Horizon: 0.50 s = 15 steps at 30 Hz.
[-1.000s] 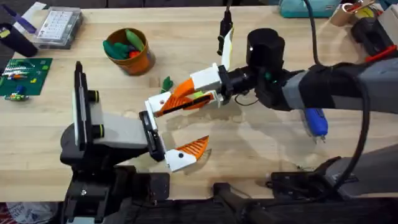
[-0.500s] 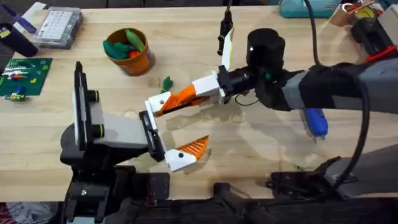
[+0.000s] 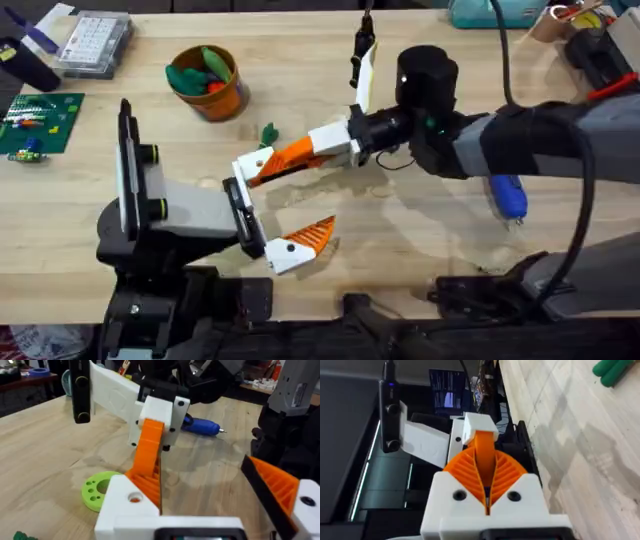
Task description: Pick up the gripper from the table and insert it into the empty holder that is missing its gripper. Then pick up a screw, insert it into the mounting hole, and use the screwdriver to tighten it. Finally, clean up the table by picking up the vegetable and placing it into the bucket.
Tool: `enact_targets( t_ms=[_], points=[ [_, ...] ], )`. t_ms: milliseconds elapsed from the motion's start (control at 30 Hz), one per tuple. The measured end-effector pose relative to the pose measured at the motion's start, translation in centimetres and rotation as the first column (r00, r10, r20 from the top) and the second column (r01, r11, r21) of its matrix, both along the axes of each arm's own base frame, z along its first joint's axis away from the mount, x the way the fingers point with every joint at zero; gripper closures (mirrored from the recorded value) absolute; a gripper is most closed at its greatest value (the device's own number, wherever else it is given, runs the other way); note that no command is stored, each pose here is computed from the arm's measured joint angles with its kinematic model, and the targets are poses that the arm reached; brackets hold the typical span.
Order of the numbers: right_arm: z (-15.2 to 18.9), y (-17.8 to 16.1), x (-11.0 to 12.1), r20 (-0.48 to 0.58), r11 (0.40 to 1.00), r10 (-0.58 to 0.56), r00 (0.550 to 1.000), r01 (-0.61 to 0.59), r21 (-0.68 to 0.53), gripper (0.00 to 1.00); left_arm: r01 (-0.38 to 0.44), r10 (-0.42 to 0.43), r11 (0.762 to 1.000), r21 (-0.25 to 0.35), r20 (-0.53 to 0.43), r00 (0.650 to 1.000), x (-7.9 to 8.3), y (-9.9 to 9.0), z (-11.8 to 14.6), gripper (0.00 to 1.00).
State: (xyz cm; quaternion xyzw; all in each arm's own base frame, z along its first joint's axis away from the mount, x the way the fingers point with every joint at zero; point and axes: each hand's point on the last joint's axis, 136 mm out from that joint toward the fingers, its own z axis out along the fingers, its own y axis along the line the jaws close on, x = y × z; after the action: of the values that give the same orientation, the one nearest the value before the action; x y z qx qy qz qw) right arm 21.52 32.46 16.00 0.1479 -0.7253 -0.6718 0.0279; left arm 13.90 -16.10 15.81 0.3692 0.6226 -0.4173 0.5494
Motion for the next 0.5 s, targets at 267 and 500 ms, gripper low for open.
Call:
enact_targets(
  t_ms=[267,500],
  points=[
    [-0.05,0.08,0.19,-0.004,1.000,-0.014,1.000,0.014,-0.005,0.994,-0.004,0.004,1.000,-0.001,-0.002,1.000,0.06,0.03,0.00,0.011],
    [-0.04,0.06,0.35,-0.015,1.000,-0.023,1.000,0.023,-0.008,0.994,-0.005,0.005,1.000,-0.001,-0.002,1.000,0.09,0.04,0.00,0.011]
  ],
)
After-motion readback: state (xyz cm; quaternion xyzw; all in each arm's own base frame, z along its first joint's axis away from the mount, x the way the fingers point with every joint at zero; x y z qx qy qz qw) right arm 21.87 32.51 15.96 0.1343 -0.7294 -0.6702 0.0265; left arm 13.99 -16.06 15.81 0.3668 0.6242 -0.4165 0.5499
